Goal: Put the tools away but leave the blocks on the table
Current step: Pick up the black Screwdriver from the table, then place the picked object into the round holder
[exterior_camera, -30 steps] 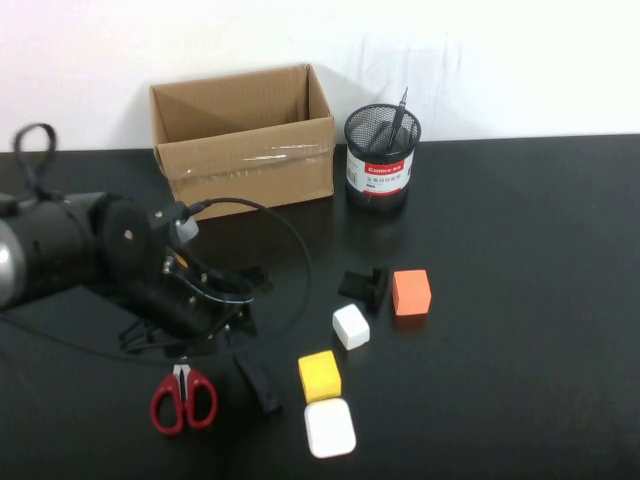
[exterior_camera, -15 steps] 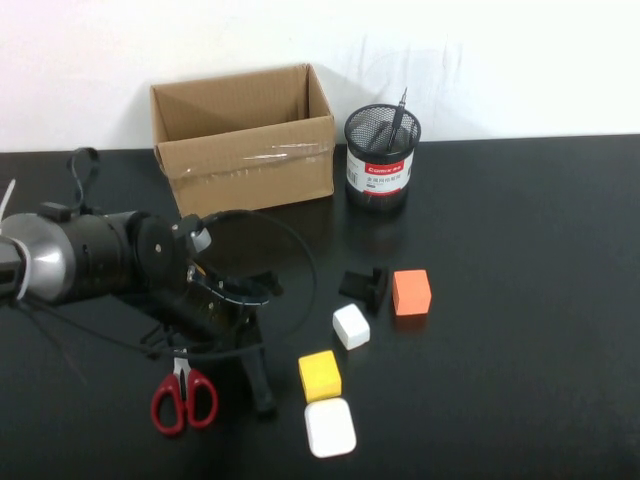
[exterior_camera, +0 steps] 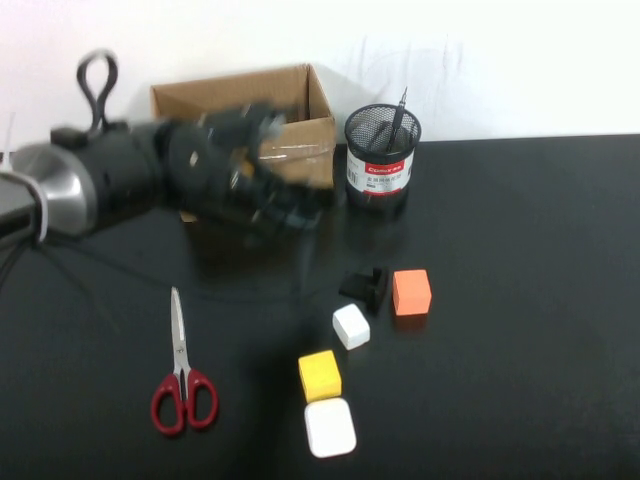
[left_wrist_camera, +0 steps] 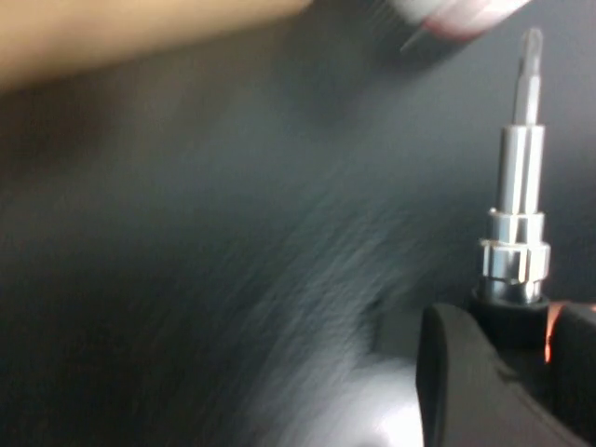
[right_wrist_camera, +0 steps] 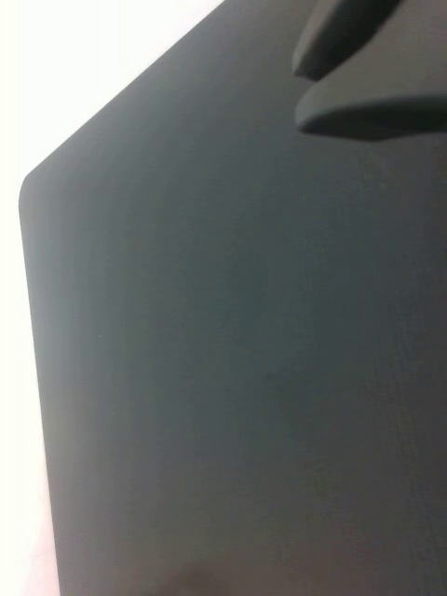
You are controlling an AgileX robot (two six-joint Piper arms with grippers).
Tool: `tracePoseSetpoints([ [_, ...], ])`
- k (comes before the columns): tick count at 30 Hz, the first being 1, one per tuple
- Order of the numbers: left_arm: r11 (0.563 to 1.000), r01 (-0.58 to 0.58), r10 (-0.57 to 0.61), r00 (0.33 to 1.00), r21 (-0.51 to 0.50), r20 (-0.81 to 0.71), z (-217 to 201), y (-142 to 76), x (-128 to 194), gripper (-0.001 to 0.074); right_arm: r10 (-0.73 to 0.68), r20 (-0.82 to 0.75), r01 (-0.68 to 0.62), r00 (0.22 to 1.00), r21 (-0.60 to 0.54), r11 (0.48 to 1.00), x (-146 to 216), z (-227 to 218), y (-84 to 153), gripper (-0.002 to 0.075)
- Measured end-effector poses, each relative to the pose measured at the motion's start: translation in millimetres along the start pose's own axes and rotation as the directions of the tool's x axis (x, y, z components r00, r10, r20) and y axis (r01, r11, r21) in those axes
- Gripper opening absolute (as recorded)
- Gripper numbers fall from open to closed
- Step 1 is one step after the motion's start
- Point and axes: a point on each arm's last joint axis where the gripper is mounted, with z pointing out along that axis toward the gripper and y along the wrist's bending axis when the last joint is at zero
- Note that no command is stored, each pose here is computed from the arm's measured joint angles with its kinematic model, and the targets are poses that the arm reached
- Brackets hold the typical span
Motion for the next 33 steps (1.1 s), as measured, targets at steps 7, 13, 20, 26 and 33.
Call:
tracePoseSetpoints([
  [7, 0.960, -0.278, 0.262, 0.903, 0.000, 0.339, -26, -39, -49, 0.0157, 0.000, 0.000, 0.000, 1.000, 0.000, 1.000, 0, 0, 0, -0.0007],
  [13, 0.955, -0.283, 0.268, 0.698, -0.088, 0.664, -33, -41, -78, 0.0157, 0.000, 0.000, 0.000, 1.000, 0.000, 1.000, 0, 0, 0, -0.0008],
  [20, 0.907, -0.369, 0.371, 0.468, -0.204, 0.802, 5, -36, -81, 0.0157, 0.000, 0.000, 0.000, 1.000, 0.000, 1.000, 0, 0, 0, -0.0007],
  [26, 0.897, -0.430, 0.314, 0.455, -0.103, 0.833, 51, -37, -73, 0.0157, 0.000, 0.000, 0.000, 1.000, 0.000, 1.000, 0, 0, 0, -0.0008],
  [33, 0.908, -0.418, 0.244, 0.478, -0.025, 0.844, 76, -38, -78, 0.0157, 0.000, 0.000, 0.000, 1.000, 0.000, 1.000, 0, 0, 0, -0.0008],
])
